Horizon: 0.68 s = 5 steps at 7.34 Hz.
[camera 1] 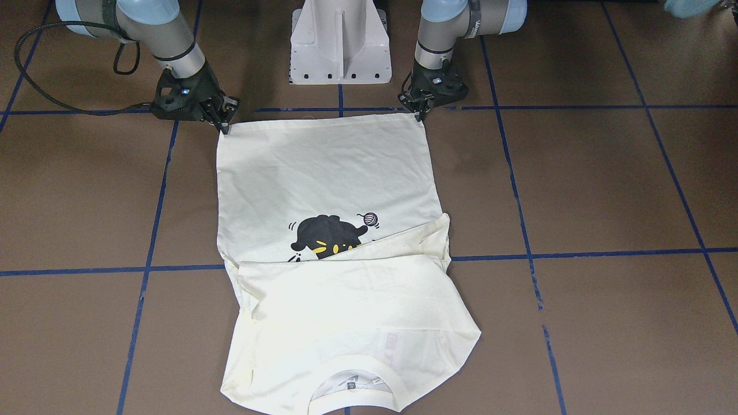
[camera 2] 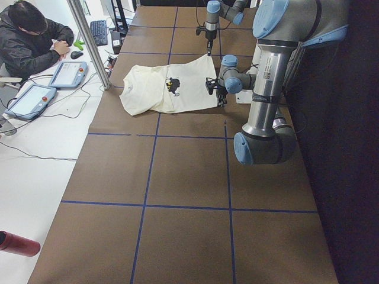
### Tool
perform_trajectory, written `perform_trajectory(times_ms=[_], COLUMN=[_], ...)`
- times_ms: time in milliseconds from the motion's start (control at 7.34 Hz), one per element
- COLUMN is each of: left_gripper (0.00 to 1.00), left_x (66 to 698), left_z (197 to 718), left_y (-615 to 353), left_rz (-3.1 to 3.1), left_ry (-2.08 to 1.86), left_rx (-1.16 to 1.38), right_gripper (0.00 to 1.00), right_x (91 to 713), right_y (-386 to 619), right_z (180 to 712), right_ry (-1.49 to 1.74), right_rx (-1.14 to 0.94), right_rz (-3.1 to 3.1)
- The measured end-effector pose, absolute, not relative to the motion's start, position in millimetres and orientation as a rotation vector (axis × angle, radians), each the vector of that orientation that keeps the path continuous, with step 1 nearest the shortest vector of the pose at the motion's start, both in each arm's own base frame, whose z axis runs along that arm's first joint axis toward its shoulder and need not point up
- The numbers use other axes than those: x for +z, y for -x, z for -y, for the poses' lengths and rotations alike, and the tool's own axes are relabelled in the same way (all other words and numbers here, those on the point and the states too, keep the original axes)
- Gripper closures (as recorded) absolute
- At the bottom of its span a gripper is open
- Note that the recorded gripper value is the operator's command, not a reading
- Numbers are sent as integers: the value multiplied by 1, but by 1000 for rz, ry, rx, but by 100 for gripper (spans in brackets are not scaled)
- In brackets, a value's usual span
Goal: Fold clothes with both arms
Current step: 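Pull the shirt by its hem toward the robot with both grippers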
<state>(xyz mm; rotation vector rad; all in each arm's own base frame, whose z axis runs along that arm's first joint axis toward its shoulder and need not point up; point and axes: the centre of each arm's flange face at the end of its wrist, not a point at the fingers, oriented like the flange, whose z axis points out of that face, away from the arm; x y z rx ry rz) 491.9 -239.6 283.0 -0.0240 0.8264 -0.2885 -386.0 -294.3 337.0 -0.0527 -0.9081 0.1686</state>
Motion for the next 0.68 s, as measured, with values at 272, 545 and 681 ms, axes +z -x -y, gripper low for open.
perform_trajectory(times_ms=[272,545,681], left_gripper=[100,100,100], left_x=[261,229,209], left_z=[233,217,199], left_y=[-469,-429,-404], left_rz=[-855,-888,-905], left_ry=[2,-14,-8], left_rx=[-236,-167,-124], right_gripper=[100,100,100], right_x=[325,303,295], right_y=[356,333,327], right_z=[273,239,224], right_ry=[99,173,213], right_rx=[134,62,23], right_rz=[944,995,1012])
